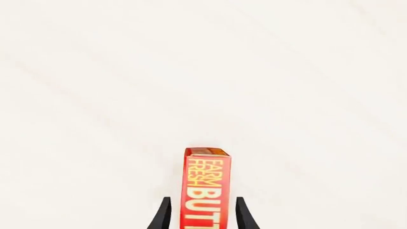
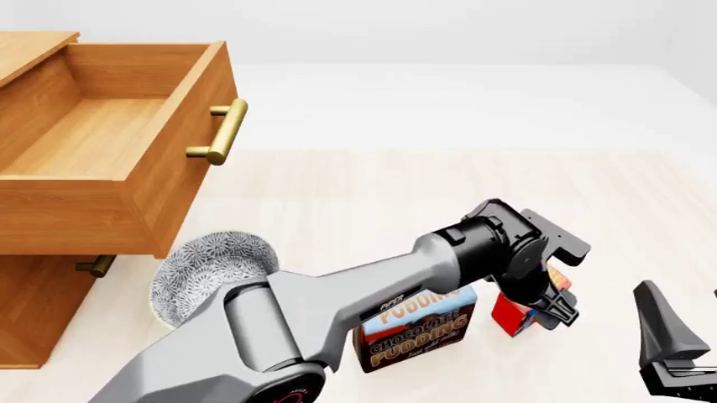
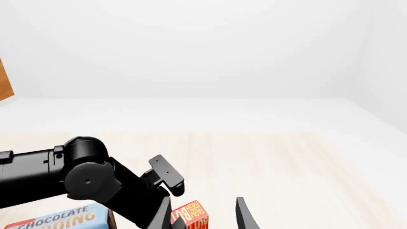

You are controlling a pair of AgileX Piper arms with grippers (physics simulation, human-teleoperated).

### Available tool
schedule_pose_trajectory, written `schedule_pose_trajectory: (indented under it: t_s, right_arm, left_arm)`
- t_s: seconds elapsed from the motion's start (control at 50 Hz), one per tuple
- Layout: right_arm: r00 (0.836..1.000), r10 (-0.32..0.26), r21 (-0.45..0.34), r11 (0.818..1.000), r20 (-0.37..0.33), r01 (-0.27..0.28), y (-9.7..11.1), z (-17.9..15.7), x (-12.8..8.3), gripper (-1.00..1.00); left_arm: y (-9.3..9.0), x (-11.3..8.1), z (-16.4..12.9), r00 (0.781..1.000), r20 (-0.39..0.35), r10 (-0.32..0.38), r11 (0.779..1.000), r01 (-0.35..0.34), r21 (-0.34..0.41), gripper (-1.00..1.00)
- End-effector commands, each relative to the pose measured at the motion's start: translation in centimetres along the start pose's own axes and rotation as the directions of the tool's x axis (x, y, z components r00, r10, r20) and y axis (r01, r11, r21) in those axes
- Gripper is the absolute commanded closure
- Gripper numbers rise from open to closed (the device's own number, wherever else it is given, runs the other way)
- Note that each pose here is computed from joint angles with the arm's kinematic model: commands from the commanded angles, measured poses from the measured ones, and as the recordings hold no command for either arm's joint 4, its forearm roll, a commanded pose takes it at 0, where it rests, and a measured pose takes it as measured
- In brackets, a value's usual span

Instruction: Put the butter at the back in the top drawer of the cabinet and close it.

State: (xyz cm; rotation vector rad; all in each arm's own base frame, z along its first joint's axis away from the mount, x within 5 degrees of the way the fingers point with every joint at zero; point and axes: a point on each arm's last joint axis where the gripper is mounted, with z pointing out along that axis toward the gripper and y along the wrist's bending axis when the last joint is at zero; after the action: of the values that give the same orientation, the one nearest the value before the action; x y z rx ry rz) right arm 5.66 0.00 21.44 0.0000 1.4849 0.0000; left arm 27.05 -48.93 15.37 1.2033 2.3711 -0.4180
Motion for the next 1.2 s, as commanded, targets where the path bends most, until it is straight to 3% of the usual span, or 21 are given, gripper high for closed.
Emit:
schedule_pose_trajectory:
  t_s: [0.02,0.22,0.24,0.48,0.74,0.92,1.08,1.2]
  right_arm:
    - [1.000,0.000,0.000,1.000,0.000,0.000,0.0,0.0,0.0,-1.00]
    - [1.000,0.000,0.000,1.000,0.000,0.000,0.0,0.0,0.0,-1.00]
    - [1.000,0.000,0.000,1.000,0.000,0.000,0.0,0.0,0.0,-1.00]
    - [1.000,0.000,0.000,1.000,0.000,0.000,0.0,0.0,0.0,-1.00]
    - [1.000,0.000,0.000,1.000,0.000,0.000,0.0,0.0,0.0,-1.00]
    - [1.000,0.000,0.000,1.000,0.000,0.000,0.0,0.0,0.0,-1.00]
    - [1.000,0.000,0.000,1.000,0.000,0.000,0.0,0.0,0.0,-1.00]
    - [1.000,0.000,0.000,1.000,0.000,0.000,0.0,0.0,0.0,-1.00]
  left_arm:
    - [-0.2,0.4,0.7,1.000,-0.008,-0.009,1.000,0.009,0.001,-1.00]
    - [0.2,0.5,1.2,1.000,-0.019,-0.008,1.000,0.008,-0.004,-1.00]
    - [0.5,0.4,1.1,1.000,-0.017,0.001,1.000,-0.001,-0.006,1.00]
    - [0.8,0.4,0.9,1.000,-0.016,0.018,1.000,-0.018,-0.009,1.00]
    - [-0.5,-1.0,-2.5,0.998,0.052,0.042,0.999,-0.043,0.008,1.00]
    - [-1.6,-2.9,-7.8,0.987,0.147,0.068,0.997,-0.072,0.023,1.00]
    - [-2.8,-3.5,-10.5,0.980,0.184,0.078,0.996,-0.086,0.037,1.00]
    - [-1.6,-4.0,-12.6,0.978,0.196,0.071,0.997,-0.077,0.024,1.00]
